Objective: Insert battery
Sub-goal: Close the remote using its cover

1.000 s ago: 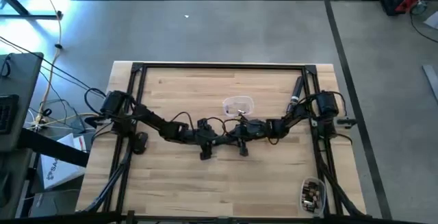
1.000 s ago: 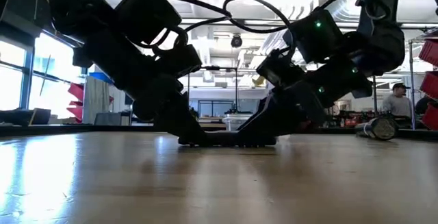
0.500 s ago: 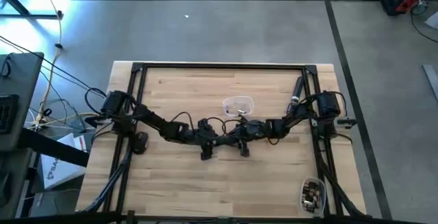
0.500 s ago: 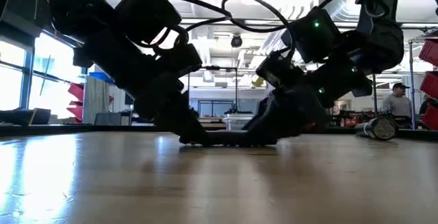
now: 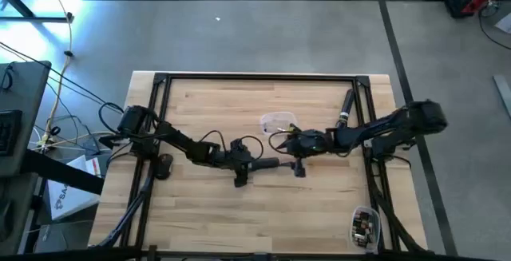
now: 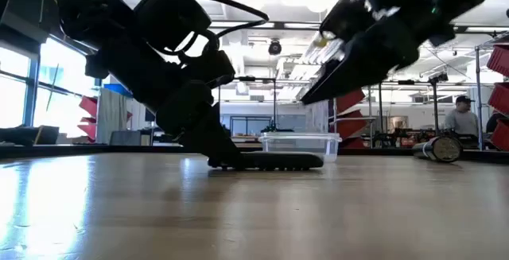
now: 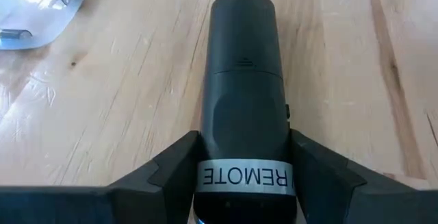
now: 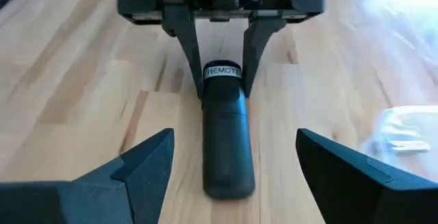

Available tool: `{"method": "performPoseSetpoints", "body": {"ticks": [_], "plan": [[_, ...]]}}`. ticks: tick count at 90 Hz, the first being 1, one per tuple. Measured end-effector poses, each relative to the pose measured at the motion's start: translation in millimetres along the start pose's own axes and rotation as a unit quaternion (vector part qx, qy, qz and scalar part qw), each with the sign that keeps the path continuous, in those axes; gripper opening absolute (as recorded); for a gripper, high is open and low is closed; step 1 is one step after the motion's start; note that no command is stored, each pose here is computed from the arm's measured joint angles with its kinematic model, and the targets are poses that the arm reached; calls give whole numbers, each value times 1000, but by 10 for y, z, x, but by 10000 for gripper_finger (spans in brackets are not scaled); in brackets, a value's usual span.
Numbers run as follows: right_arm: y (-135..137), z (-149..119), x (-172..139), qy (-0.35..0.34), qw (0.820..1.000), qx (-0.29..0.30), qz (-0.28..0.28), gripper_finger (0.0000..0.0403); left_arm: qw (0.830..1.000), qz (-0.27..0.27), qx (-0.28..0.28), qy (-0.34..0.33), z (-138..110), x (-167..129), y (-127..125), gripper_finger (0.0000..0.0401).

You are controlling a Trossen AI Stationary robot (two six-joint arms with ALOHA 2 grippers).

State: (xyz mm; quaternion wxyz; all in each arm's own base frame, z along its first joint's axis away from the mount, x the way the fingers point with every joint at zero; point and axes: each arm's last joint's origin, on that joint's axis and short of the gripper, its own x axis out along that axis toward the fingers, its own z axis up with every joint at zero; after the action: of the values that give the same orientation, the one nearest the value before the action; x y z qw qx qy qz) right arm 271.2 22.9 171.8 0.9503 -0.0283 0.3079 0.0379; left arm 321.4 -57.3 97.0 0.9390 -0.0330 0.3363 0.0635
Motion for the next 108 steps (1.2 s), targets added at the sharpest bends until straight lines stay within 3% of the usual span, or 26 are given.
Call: {"method": "performPoseSetpoints", "body": {"ticks": [21,46,71,81,96,108], "plan": [[3,-183,-48,28,1000,14,-1,270,1000,10,1,-3,1,0,5,186],[12,-468,55,-34,999,25,-2,270,1000,8,10,-1,-1,0,6,208],[82,-534,343,-30,999,-6,12,270,1000,-1,14,2,-1,1,3,205],[120,-498,411,-29,999,-21,17,270,1000,0,16,3,-5,0,2,185],[224,-404,396,-23,994,-99,-31,270,1000,-1,15,3,-5,-3,-3,159],[377,-364,378,-7,972,-216,-94,270,999,-21,-29,3,22,14,52,159]]}}
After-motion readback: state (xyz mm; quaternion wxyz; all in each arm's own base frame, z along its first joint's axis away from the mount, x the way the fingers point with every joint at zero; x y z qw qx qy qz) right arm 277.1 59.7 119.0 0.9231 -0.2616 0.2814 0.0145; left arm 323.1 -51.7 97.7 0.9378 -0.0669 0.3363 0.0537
